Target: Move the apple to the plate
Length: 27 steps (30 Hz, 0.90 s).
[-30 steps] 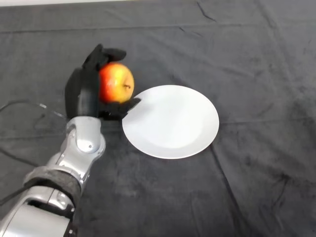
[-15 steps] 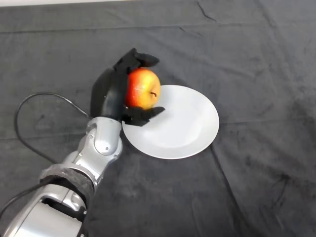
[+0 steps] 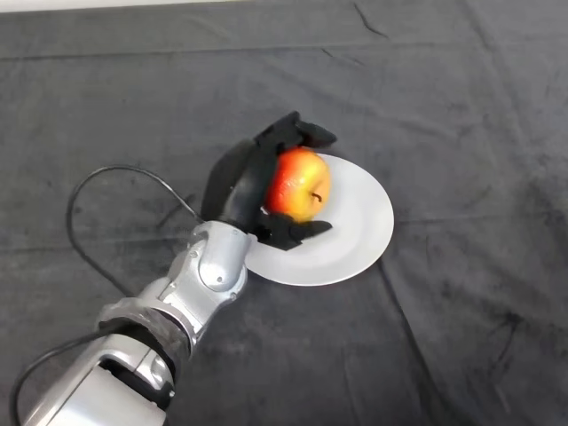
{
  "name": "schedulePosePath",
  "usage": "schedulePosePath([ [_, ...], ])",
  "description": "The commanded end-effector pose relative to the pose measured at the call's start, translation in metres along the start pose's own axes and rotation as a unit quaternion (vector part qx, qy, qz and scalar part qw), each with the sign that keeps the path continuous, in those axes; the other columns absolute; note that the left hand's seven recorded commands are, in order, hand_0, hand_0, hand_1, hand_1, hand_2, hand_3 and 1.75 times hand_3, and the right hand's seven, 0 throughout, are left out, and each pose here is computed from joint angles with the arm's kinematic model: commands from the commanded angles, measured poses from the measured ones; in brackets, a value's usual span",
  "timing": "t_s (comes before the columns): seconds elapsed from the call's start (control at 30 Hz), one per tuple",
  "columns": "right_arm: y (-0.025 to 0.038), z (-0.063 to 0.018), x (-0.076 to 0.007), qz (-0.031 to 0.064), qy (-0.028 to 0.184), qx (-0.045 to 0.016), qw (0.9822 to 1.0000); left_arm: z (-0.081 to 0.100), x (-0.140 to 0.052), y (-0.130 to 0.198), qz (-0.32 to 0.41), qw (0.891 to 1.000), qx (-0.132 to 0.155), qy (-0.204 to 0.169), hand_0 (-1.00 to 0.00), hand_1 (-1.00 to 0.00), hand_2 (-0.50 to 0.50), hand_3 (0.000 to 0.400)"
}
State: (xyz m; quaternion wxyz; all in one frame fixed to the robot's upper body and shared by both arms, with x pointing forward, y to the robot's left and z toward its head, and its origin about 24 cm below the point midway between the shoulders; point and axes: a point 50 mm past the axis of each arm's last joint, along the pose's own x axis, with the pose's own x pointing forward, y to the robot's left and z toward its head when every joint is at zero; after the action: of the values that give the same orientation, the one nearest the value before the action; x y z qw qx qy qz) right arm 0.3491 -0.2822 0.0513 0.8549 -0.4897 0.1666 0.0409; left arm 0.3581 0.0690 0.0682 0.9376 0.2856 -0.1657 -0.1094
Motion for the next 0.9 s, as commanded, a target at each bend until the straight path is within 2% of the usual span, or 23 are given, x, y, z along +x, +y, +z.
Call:
schedulePosePath([
  [0.03,-0.0078,-0.0074,-0.0021,-0.0095,0.010,-0.0084,0.9999,0.0061,0.0088,0.0042,-0.008,1.000,0.010,-0.007,-1.00,-1.00,0.00,0.400],
  [0.47,-0.0078,-0.0074,-0.0021,-0.0095,0.010,-0.0085,0.9999,0.0003,0.0047,-0.0026,-0.055,0.998,0.023,0.010,-1.00,-1.00,0.00,0.400],
  [0.53,-0.0077,-0.0074,-0.0021,-0.0095,0.010,-0.0085,0.9999,0.0001,0.0049,-0.0028,-0.058,0.998,0.024,0.013,-0.68,-1.00,0.16,0.400],
  [0.6,-0.0077,-0.0074,-0.0021,-0.0095,0.010,-0.0085,0.9999,-0.0001,0.0051,-0.0028,-0.060,0.998,0.024,0.015,-0.31,-1.00,0.35,0.400],
  [0.63,-0.0077,-0.0074,-0.0021,-0.0095,0.010,-0.0085,0.9999,-0.0001,0.0052,-0.0028,-0.060,0.998,0.024,0.016,-0.22,-1.00,0.39,0.400],
  [0.67,-0.0077,-0.0074,-0.0021,-0.0095,0.010,-0.0085,0.9999,0.0000,0.0054,-0.0029,-0.060,0.998,0.024,0.017,-0.02,-1.00,0.49,0.400],
  [0.9,-0.0077,-0.0074,-0.0021,-0.0096,0.010,-0.0084,0.9999,0.0015,0.0073,-0.0021,-0.057,0.998,0.022,0.019,0.00,-1.00,0.50,0.400],
])
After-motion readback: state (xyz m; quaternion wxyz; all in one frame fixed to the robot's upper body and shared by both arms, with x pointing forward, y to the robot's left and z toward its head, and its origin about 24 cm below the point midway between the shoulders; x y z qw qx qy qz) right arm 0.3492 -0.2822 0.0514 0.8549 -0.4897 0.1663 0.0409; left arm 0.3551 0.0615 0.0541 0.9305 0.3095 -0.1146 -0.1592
